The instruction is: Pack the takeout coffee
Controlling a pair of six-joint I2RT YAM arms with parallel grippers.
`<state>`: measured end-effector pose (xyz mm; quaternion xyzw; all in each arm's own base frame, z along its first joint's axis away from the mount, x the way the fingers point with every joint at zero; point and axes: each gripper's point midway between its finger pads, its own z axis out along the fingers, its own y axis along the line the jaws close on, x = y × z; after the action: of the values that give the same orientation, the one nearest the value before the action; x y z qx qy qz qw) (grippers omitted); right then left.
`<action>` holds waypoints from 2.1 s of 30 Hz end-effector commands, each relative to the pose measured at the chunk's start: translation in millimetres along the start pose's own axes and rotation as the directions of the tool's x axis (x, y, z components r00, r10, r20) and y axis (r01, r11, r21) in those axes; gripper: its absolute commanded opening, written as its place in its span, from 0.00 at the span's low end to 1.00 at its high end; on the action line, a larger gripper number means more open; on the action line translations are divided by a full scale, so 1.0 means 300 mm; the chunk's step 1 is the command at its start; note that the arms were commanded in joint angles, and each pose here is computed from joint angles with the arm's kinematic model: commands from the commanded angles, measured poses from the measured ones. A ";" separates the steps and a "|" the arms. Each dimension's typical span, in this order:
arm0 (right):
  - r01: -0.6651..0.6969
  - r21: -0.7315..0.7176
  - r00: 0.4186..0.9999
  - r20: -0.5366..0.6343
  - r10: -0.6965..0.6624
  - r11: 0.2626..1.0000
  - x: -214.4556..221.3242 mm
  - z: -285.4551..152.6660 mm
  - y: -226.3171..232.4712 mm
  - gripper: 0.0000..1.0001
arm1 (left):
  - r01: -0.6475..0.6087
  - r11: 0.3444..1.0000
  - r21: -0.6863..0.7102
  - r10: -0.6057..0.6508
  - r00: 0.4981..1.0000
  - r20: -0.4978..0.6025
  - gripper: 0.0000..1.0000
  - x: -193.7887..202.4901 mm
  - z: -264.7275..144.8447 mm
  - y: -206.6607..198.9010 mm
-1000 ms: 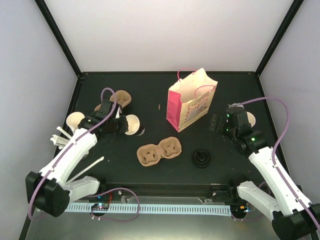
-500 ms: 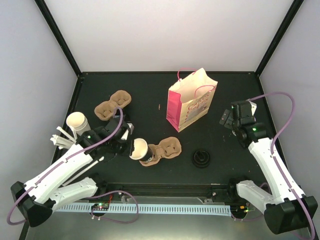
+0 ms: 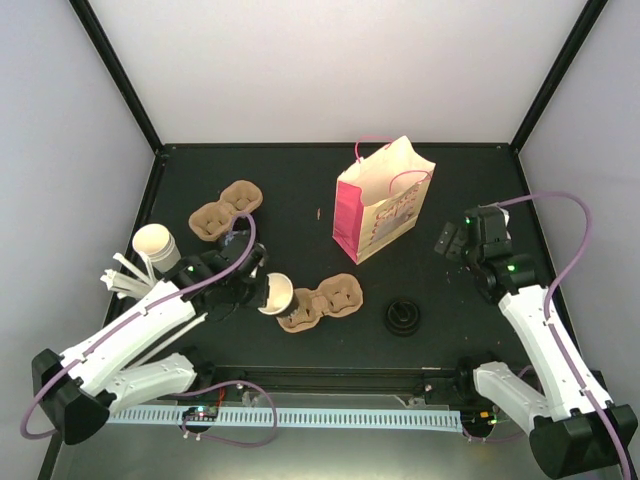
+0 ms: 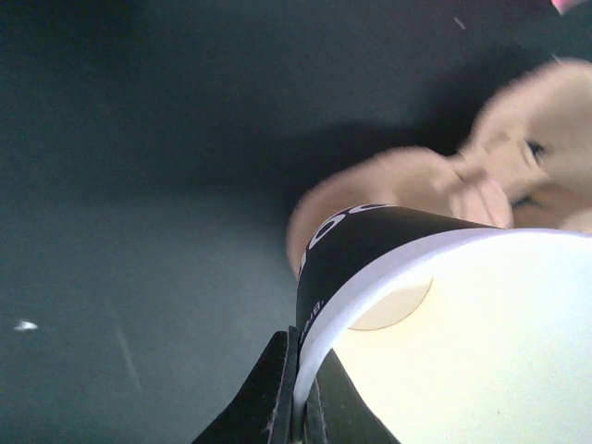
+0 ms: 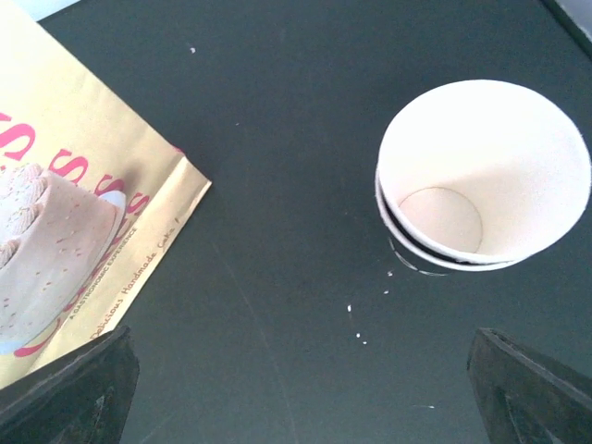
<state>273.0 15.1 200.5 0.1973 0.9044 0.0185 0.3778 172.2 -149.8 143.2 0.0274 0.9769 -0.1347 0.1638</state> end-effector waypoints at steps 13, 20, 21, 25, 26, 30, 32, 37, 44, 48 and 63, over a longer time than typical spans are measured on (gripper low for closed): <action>0.341 -0.545 0.852 -0.166 -0.497 0.766 0.417 -0.105 0.478 0.91 | 0.337 0.920 -0.198 -0.297 0.932 0.207 0.04 -0.231 0.063 0.323; 0.428 -0.571 0.745 -0.215 -0.631 0.700 0.681 -0.095 0.657 0.92 | 0.388 0.896 -0.214 -0.364 0.920 0.144 0.06 -0.211 0.142 0.375; 0.441 -0.569 0.731 -0.221 -0.645 0.695 0.709 -0.087 0.672 0.91 | 0.391 0.896 -0.211 -0.368 0.919 0.141 0.09 -0.212 0.148 0.375; 0.481 -0.564 0.684 -0.238 -0.689 0.672 0.785 -0.061 0.734 0.91 | 0.393 0.900 -0.187 -0.367 0.916 0.160 0.29 -0.230 0.122 0.367; 0.490 -0.563 0.676 -0.236 -0.698 0.665 0.793 -0.060 0.750 0.91 | 0.394 0.901 -0.185 -0.364 0.915 0.176 0.32 -0.238 0.107 0.368; 0.527 -0.561 0.644 -0.226 -0.731 0.638 0.825 -0.056 0.798 0.90 | 0.386 0.903 -0.191 -0.343 0.913 0.222 0.47 -0.258 0.026 0.368; 0.537 -0.558 0.634 -0.227 -0.739 0.633 0.838 -0.049 0.814 0.88 | 0.380 0.906 -0.186 -0.331 0.911 0.247 0.54 -0.268 -0.020 0.362; 0.567 -0.500 0.619 -0.266 -0.739 0.655 0.871 0.014 0.815 0.82 | 0.372 0.919 -0.133 -0.304 0.881 0.361 0.62 -0.316 -0.161 0.336; 0.567 -0.480 0.612 -0.298 -0.732 0.669 0.920 0.071 0.819 0.72 | 0.314 0.946 -0.083 -0.211 0.791 0.575 0.69 -0.403 -0.347 0.320; 0.572 -0.476 0.610 -0.298 -0.734 0.668 0.928 0.083 0.825 0.65 | 0.260 0.965 -0.042 -0.177 0.758 0.628 0.71 -0.434 -0.398 0.287; 0.564 -0.507 0.671 -0.179 -0.720 0.652 0.773 -0.043 0.829 0.42 | 0.138 0.990 0.035 -0.127 0.743 0.657 0.77 -0.508 -0.452 0.195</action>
<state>195.1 338.5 72.7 -0.2348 0.9498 0.1060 0.1776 269.9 -47.8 269.7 -0.1181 0.8767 -0.1107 0.4529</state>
